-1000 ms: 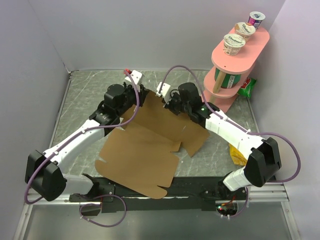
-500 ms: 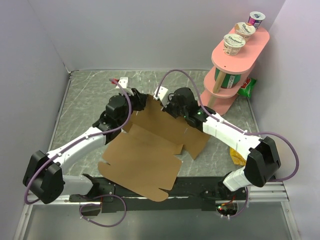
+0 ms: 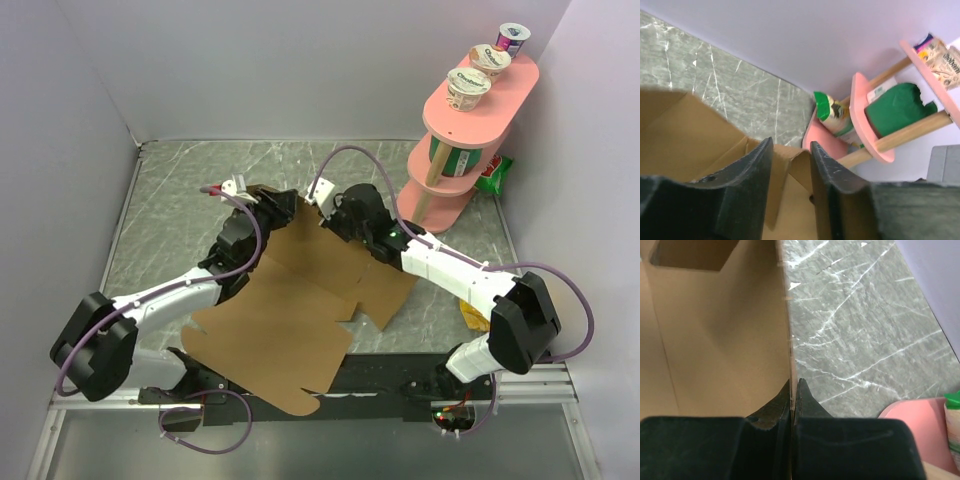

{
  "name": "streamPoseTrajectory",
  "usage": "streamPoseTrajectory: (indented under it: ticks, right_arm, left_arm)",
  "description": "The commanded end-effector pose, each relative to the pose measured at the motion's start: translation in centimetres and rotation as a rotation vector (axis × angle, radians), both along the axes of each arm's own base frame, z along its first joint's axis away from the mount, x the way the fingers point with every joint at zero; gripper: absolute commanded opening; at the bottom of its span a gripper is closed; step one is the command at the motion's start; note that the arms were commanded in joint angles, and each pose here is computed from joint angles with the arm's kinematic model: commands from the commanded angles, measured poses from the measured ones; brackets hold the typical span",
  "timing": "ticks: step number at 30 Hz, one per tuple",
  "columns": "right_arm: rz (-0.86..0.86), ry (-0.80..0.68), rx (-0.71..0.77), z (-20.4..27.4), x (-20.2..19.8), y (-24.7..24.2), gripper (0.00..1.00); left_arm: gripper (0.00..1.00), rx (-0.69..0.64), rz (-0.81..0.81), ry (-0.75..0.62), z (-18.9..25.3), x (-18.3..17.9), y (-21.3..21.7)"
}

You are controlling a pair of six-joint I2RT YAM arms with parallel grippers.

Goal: Fold the paper box

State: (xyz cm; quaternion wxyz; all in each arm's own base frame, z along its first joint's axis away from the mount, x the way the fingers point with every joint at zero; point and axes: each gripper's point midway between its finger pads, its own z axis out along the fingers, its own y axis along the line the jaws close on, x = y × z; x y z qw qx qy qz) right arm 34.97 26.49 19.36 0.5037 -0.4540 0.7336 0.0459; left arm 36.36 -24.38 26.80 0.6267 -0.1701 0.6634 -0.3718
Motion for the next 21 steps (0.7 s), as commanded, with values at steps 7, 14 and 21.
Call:
streamPoseTrajectory:
  ticks: [7,14,21]
  right_arm:
    - [-0.074,-0.266,-0.017,4.9,3.1,-0.4,0.00]
    - [-0.044,-0.305,-0.142,3.6,4.6,-0.1,0.00]
    - [-0.020,-0.331,-0.232,2.8,5.7,0.1,0.00]
  left_arm:
    - [0.89,0.076,-0.171,-0.072,0.3,-4.2,0.9]
    - [0.99,0.171,-0.062,0.045,-4.3,-7.7,7.3]
    - [0.89,0.165,-0.029,0.150,-9.1,-9.0,10.6]
